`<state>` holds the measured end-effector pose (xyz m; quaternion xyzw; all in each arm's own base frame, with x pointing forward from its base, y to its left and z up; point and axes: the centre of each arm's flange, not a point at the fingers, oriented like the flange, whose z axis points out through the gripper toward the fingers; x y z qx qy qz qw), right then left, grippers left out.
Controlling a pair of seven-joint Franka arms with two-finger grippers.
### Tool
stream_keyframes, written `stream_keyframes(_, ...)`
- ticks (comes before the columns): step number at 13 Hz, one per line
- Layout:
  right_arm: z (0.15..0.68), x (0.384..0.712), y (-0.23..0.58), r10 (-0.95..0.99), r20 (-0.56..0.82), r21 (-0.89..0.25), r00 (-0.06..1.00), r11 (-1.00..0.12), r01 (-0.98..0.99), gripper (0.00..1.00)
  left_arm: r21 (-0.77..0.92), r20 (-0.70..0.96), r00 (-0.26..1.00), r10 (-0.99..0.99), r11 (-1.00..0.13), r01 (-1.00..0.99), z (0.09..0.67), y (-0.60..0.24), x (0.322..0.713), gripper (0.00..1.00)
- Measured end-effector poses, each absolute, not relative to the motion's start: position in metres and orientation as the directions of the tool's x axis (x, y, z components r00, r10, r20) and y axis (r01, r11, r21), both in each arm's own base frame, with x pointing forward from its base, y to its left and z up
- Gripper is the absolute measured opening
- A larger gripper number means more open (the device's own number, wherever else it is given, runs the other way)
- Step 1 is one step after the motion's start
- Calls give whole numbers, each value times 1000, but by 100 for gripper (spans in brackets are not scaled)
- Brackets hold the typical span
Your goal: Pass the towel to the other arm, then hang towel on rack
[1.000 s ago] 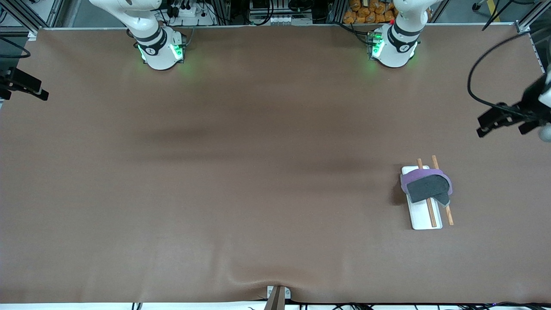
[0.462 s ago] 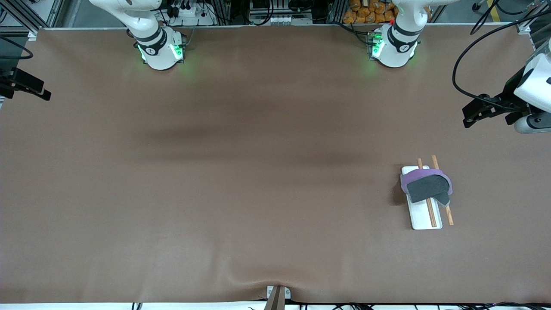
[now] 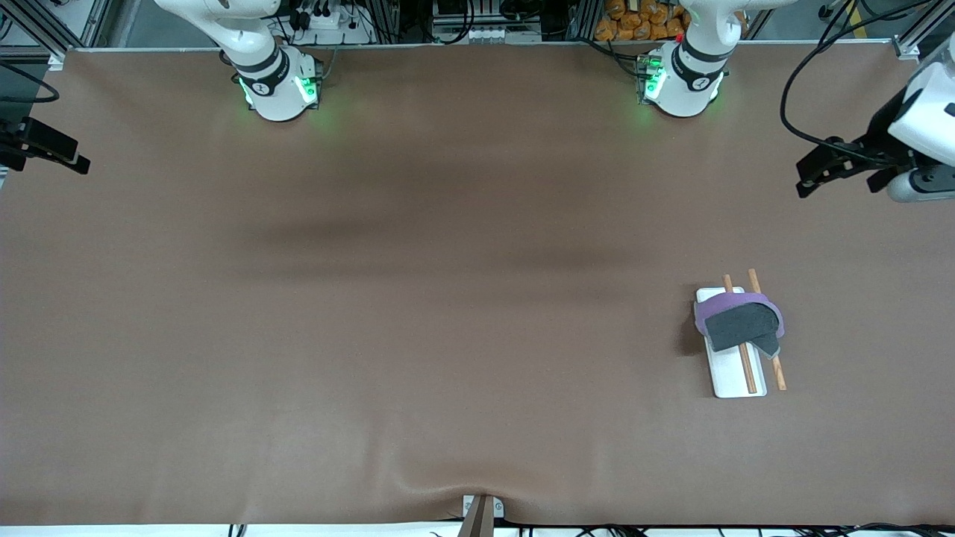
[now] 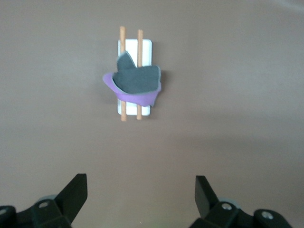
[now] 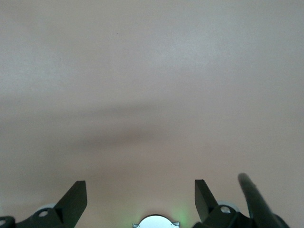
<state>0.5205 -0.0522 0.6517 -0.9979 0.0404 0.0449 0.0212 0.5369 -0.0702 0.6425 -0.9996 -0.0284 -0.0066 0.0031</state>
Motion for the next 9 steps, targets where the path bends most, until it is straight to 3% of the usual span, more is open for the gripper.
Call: stream_keyframes(9, 651, 521, -52, -79, -91, -39, 993, -996, -82, 100, -40, -35, 998, 49, -998, 48, 647, -72, 520, 100)
